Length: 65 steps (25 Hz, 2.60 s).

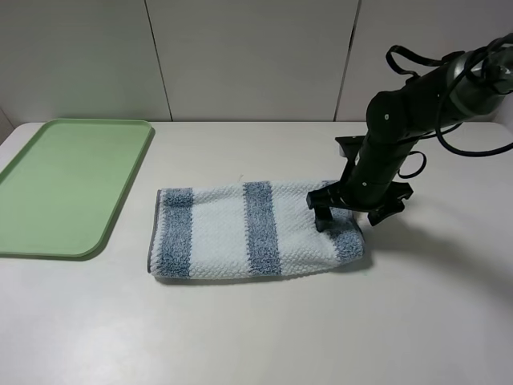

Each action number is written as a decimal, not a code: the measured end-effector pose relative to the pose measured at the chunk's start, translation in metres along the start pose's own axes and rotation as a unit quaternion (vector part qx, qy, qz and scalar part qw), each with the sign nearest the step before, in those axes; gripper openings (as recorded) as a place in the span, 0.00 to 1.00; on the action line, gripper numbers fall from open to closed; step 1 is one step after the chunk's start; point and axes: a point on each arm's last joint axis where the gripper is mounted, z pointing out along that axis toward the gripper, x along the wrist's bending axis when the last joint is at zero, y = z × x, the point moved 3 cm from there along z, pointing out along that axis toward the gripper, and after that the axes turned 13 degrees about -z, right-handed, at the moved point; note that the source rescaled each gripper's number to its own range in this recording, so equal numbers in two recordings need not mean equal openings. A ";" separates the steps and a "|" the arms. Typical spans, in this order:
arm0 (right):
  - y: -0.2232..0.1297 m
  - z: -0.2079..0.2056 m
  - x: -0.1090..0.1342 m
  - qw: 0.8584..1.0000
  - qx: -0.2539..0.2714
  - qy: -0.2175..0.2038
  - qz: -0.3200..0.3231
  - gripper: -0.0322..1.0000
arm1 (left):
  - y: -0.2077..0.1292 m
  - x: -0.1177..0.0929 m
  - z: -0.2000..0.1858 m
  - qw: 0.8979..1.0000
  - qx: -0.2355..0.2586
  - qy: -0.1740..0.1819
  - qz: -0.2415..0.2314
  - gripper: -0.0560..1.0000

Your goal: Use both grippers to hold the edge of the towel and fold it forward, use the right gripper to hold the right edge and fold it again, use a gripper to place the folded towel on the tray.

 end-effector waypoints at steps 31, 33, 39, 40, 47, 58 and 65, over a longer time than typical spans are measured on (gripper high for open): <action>0.004 0.013 0.004 1.000 0.005 0.014 0.007 0.12 | 0.000 0.000 0.000 1.000 0.000 0.000 0.000 0.92; 0.004 0.013 0.004 1.000 0.006 0.014 0.007 0.12 | 0.000 0.000 0.000 1.000 0.000 0.000 0.000 0.92; 0.005 0.004 0.002 1.000 -0.004 0.004 -0.009 0.12 | 0.000 0.000 0.000 1.000 0.000 0.000 0.000 0.92; 0.004 0.001 0.001 1.000 -0.004 0.000 -0.015 0.12 | 0.000 0.000 0.000 1.000 0.000 0.000 0.000 0.92; 0.003 -0.024 -0.005 0.999 -0.013 -0.020 -0.040 0.12 | 0.000 0.000 0.000 1.000 0.000 0.000 0.000 0.92; 0.018 -0.059 -0.018 0.995 0.011 -0.069 -0.068 0.12 | 0.000 0.000 0.000 1.000 0.000 0.000 0.000 0.92; 0.021 -0.070 -0.043 0.995 0.025 -0.077 -0.051 0.12 | 0.000 0.000 0.000 1.000 0.000 0.000 0.000 0.92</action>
